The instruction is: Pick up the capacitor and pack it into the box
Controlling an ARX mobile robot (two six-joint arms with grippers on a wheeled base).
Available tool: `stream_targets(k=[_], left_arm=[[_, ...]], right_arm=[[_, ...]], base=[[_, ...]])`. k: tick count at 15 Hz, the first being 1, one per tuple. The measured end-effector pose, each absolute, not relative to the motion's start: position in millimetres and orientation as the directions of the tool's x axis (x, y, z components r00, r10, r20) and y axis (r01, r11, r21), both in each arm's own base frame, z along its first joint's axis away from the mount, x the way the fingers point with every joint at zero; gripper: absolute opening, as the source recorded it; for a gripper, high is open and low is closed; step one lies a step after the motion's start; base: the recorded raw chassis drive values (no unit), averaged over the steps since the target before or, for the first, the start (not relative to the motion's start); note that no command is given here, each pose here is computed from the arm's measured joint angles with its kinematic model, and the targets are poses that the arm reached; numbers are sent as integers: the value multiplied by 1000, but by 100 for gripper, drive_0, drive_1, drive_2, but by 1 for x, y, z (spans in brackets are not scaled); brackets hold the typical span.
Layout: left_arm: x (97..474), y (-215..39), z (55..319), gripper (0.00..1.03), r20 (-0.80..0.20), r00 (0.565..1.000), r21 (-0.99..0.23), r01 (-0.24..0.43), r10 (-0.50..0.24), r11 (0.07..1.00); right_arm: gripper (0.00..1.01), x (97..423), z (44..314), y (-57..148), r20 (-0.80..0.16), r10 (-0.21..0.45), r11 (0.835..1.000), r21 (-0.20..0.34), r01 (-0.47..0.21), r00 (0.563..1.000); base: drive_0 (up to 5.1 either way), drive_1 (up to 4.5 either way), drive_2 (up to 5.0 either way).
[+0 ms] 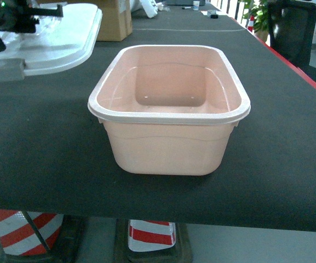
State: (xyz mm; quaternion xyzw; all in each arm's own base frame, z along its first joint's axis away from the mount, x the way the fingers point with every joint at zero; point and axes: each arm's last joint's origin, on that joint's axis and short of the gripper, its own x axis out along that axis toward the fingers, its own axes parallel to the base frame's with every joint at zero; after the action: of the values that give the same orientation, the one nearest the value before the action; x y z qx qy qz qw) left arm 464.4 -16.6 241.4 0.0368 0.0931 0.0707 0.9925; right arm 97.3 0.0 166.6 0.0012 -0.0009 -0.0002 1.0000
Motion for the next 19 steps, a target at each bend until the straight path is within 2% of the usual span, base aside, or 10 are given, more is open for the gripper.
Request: stream_targets(k=[2, 4, 10, 13, 19], left_arm=[[459, -54, 264, 2, -181, 976, 86, -103, 118, 991], [454, -92, 275, 2, -177, 979, 98, -82, 99, 992], [426, -209, 273, 2, -197, 980, 139, 9, 18, 990], [425, -236, 252, 2, -237, 970, 185, -4, 48, 983], [417, -259, 233, 2, -276, 960, 189, 7, 46, 982]], right_arm=[[98, 97, 167, 0, 2, 0, 1000, 2, 0, 1000], [98, 97, 167, 0, 2, 0, 1000, 2, 0, 1000], [98, 97, 167, 0, 2, 0, 1000, 2, 0, 1000], [98, 97, 167, 0, 2, 0, 1000, 2, 0, 1000], [98, 97, 167, 0, 2, 0, 1000, 2, 0, 1000]], base=[[0, 0, 0], [0, 0, 0], [0, 0, 0], [0, 0, 0], [0, 0, 0]])
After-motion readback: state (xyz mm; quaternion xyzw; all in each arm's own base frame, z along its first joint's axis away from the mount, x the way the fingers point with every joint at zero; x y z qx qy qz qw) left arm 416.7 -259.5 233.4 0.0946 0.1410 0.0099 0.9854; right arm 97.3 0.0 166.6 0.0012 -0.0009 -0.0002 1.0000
